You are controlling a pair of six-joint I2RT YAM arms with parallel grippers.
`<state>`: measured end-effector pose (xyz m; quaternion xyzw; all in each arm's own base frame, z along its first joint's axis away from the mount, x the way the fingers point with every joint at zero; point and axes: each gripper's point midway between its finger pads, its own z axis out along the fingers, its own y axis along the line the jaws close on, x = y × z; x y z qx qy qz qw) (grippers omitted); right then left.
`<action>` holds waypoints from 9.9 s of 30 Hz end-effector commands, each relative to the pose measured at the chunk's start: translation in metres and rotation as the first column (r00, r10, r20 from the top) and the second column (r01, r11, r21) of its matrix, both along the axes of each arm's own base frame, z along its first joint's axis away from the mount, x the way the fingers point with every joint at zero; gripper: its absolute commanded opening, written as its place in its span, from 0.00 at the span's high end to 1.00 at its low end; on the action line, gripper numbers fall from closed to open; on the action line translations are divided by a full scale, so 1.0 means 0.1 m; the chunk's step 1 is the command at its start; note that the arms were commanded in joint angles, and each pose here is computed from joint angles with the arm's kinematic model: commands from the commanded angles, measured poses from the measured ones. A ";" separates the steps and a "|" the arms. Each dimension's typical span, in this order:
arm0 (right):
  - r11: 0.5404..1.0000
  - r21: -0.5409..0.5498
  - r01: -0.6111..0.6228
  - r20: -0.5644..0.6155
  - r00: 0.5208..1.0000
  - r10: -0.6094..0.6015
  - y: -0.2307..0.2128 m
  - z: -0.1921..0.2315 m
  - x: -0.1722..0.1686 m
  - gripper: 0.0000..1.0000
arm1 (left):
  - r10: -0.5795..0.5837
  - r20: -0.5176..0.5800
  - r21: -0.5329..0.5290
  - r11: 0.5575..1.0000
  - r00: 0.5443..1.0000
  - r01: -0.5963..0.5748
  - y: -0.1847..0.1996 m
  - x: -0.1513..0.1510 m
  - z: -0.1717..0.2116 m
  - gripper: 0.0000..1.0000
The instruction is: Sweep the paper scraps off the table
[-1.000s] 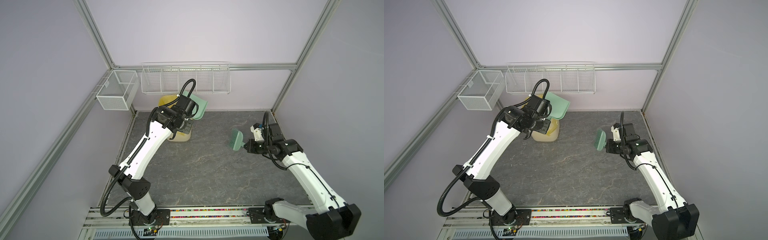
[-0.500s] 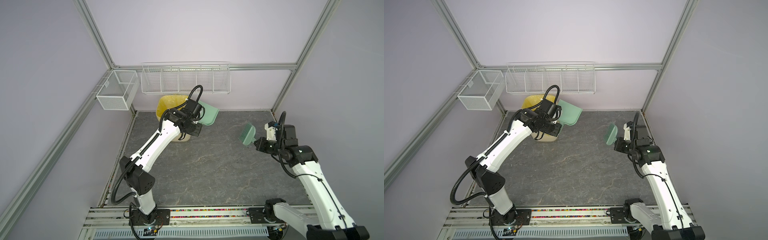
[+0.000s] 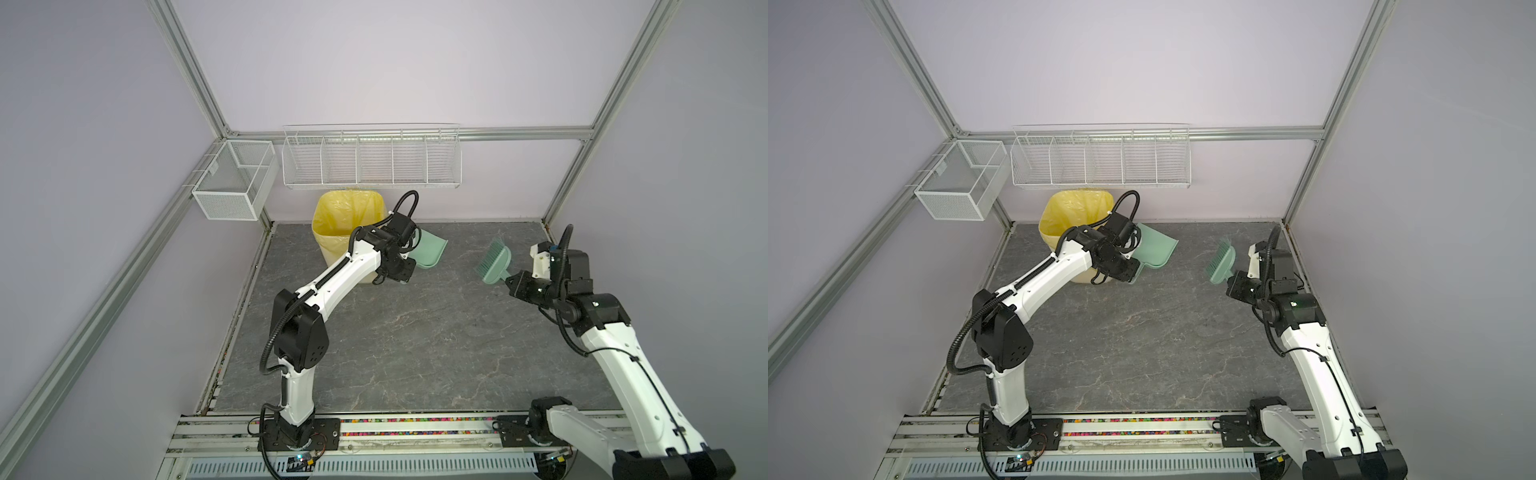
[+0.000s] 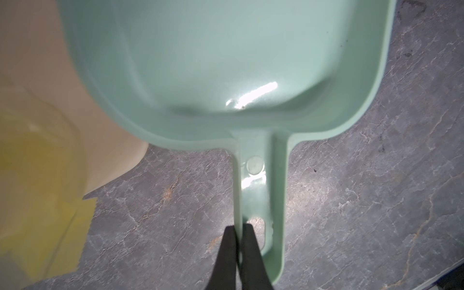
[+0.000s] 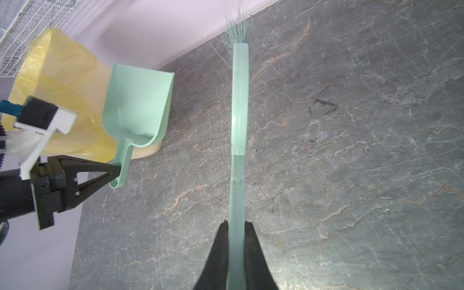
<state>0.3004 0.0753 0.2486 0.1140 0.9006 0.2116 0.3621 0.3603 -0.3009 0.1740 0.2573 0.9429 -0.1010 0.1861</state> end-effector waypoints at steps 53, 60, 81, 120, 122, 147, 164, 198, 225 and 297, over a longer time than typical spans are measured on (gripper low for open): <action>0.929 0.363 -0.069 -0.053 0.994 0.094 0.98 -0.96 0.84 0.93 | 0.013 -0.200 -0.129 0.991 0.980 -0.040 -0.97 0.10 -1.05 0.77; 0.924 0.378 -0.061 -0.057 0.994 0.089 1.03 -1.07 0.90 0.93 | 0.033 -0.158 -0.089 0.995 0.987 -0.048 -0.85 0.12 -1.02 0.63; 0.901 0.433 -0.005 -0.176 0.980 0.090 1.13 -1.68 0.92 0.88 | 0.088 0.010 -0.169 0.982 0.996 -0.085 -0.39 -0.23 -0.10 0.32; 0.982 0.186 -0.015 -0.080 0.996 0.030 0.33 -0.93 0.53 0.07 | 0.438 0.503 -0.172 0.896 0.745 -0.411 1.45 -0.65 0.43 0.01; 0.988 0.156 0.007 -0.045 0.999 0.000 0.20 -0.82 0.53 0.11 | 0.442 0.539 -0.137 0.886 0.717 -0.443 1.59 -0.61 0.37 0.01; 0.852 -0.090 0.515 0.185 0.850 -0.494 -1.15 -0.51 0.20 0.11 | 0.540 0.773 -0.310 0.780 0.333 -0.544 2.72 0.09 0.05 0.01; 0.688 -0.313 0.655 0.170 0.752 -0.637 -1.61 -0.90 0.10 0.11 | 0.537 0.803 -0.297 0.735 0.257 -0.609 3.07 0.22 -0.34 0.00; 0.497 -0.480 0.723 0.385 0.682 -0.621 -1.84 -1.33 0.26 0.11 | 0.571 0.773 -0.330 0.734 0.276 -0.594 3.16 0.30 -0.51 0.01; 0.586 -0.553 0.592 0.547 0.789 -0.281 -1.24 -1.19 0.61 0.11 | 0.572 0.773 -0.331 0.733 0.274 -0.594 3.16 0.30 -0.50 0.01; 0.769 -0.536 0.349 0.464 0.882 -0.077 -0.97 -1.51 0.87 0.11 | 0.613 0.708 -0.360 0.741 0.351 -0.567 3.24 0.41 -0.57 0.01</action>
